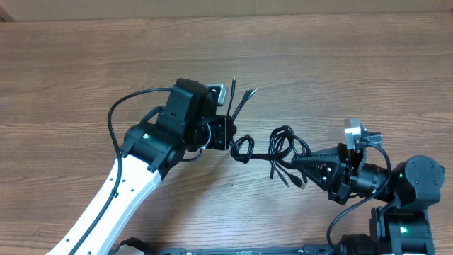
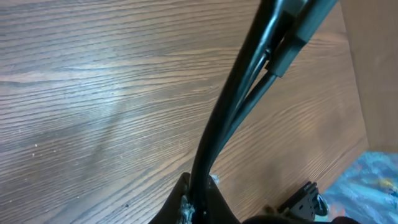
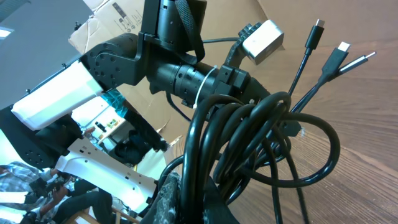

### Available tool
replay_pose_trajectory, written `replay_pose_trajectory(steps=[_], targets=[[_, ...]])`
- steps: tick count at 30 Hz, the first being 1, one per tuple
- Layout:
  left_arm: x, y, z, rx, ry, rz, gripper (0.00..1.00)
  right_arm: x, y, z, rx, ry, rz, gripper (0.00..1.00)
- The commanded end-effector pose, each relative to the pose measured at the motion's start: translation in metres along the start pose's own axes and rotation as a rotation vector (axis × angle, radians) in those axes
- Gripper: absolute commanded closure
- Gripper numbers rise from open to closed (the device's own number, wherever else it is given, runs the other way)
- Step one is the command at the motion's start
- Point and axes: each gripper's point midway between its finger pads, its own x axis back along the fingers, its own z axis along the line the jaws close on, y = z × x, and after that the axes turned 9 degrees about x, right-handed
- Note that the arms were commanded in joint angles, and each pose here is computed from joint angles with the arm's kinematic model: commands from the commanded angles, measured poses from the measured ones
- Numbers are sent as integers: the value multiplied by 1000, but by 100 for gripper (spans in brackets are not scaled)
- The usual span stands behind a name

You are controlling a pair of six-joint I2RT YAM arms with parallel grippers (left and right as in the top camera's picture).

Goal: Untangle cables

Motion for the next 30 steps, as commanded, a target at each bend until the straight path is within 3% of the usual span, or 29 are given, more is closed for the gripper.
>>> replay_pose_trajectory(steps=[1, 2, 3, 4, 5, 12, 16, 21, 30], targets=[[6, 10, 6, -1, 41, -48, 95, 1, 2, 8, 31, 22, 1, 96], [6, 9, 7, -11, 44, -45, 90, 1, 2, 8, 31, 22, 1, 96], [6, 8, 7, -16, 46, -42, 74, 1, 2, 8, 31, 22, 1, 96], [6, 8, 8, -20, 48, -40, 22, 1, 2, 8, 31, 22, 1, 96], [6, 8, 8, -28, 49, -40, 0, 1, 2, 8, 31, 22, 1, 96], [6, 1, -8, -121, -41, 3, 0, 1, 2, 8, 38, 21, 1, 96], [13, -13, -46, -311, -263, 62, 0, 1, 0, 7, 46, 19, 5, 96], [33, -36, -86, -560, -552, 117, 9, 1, 0, 7, 47, 19, 4, 96], [62, -62, -112, -808, -839, 125, 7, 1, 0, 7, 42, 20, 6, 96]])
